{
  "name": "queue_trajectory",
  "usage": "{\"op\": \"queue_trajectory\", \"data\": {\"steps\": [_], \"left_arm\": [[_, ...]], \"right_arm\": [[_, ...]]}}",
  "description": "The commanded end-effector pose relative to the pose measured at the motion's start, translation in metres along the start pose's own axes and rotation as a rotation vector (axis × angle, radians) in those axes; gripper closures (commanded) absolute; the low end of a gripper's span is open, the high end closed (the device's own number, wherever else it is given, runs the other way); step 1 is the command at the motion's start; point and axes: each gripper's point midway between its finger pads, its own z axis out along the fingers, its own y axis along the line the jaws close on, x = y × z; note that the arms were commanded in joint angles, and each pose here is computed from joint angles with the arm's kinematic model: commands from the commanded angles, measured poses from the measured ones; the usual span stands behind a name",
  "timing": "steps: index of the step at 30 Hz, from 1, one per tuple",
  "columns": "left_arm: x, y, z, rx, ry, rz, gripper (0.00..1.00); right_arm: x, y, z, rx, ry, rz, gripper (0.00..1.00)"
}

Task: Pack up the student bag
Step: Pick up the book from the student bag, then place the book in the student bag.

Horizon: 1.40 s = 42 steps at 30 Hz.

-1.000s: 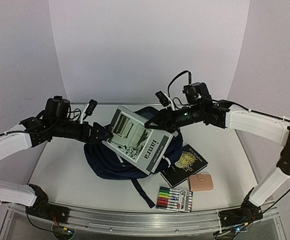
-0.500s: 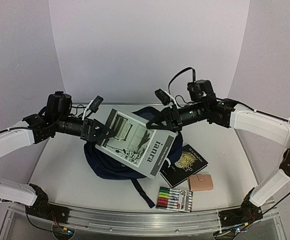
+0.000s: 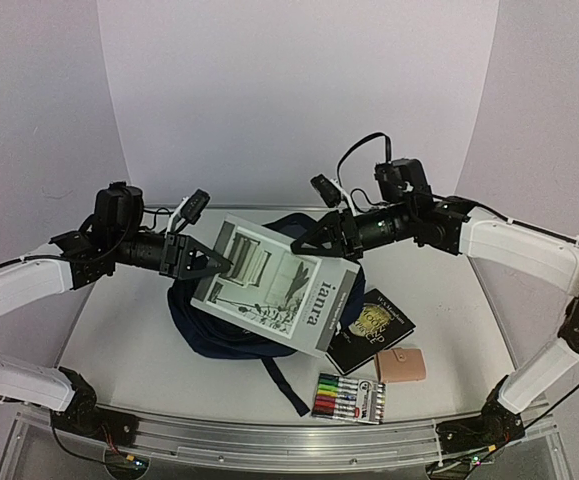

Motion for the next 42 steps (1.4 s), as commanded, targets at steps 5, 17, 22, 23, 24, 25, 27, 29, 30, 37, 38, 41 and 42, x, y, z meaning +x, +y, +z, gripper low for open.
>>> {"op": "queue_trajectory", "data": {"steps": [5, 17, 22, 23, 24, 25, 27, 29, 30, 37, 38, 41, 42], "left_arm": [[-0.026, 0.002, -0.011, -0.068, -0.129, 0.006, 0.8], [-0.091, 0.05, -0.101, -0.393, -0.436, -0.194, 0.8], [-0.109, 0.077, -0.163, -0.543, -0.603, -0.291, 0.8], [-0.11, 0.083, -0.175, -0.571, -0.638, -0.309, 0.79], [-0.11, 0.087, -0.185, -0.593, -0.675, -0.324, 0.79], [-0.11, 0.09, -0.194, -0.611, -0.711, -0.337, 0.79], [-0.107, 0.094, -0.207, -0.631, -0.767, -0.362, 0.79], [-0.104, 0.097, -0.217, -0.673, -0.811, -0.373, 0.78], [-0.101, 0.097, -0.222, -0.699, -0.831, -0.373, 0.78], [-0.084, 0.089, -0.24, -0.776, -0.924, -0.358, 0.77], [-0.082, 0.09, -0.24, -0.78, -0.923, -0.363, 0.77], [-0.076, 0.095, -0.239, -0.795, -0.906, -0.39, 0.77], [-0.075, 0.095, -0.239, -0.797, -0.903, -0.393, 0.77]], "right_arm": [[-0.049, -0.013, -0.02, 0.231, -0.218, -0.098, 0.23], [-0.07, -0.038, -0.053, 0.659, -0.399, -0.201, 0.06], [-0.053, -0.02, -0.002, 0.801, -0.371, -0.339, 0.04], [-0.05, -0.021, 0.011, 0.812, -0.356, -0.352, 0.04], [-0.047, -0.023, 0.026, 0.821, -0.34, -0.362, 0.04], [-0.044, -0.025, 0.04, 0.835, -0.325, -0.374, 0.05], [-0.032, -0.032, 0.075, 0.862, -0.271, -0.414, 0.06], [-0.015, -0.045, 0.108, 0.916, -0.209, -0.458, 0.07], [-0.015, -0.045, 0.117, 0.937, -0.204, -0.473, 0.08], [0.021, -0.1, 0.188, 1.027, -0.071, -0.511, 0.14], [0.022, -0.105, 0.193, 1.036, -0.066, -0.513, 0.16], [0.029, -0.124, 0.204, 1.079, -0.045, -0.528, 0.21], [0.032, -0.131, 0.207, 1.092, -0.034, -0.533, 0.23]]}}
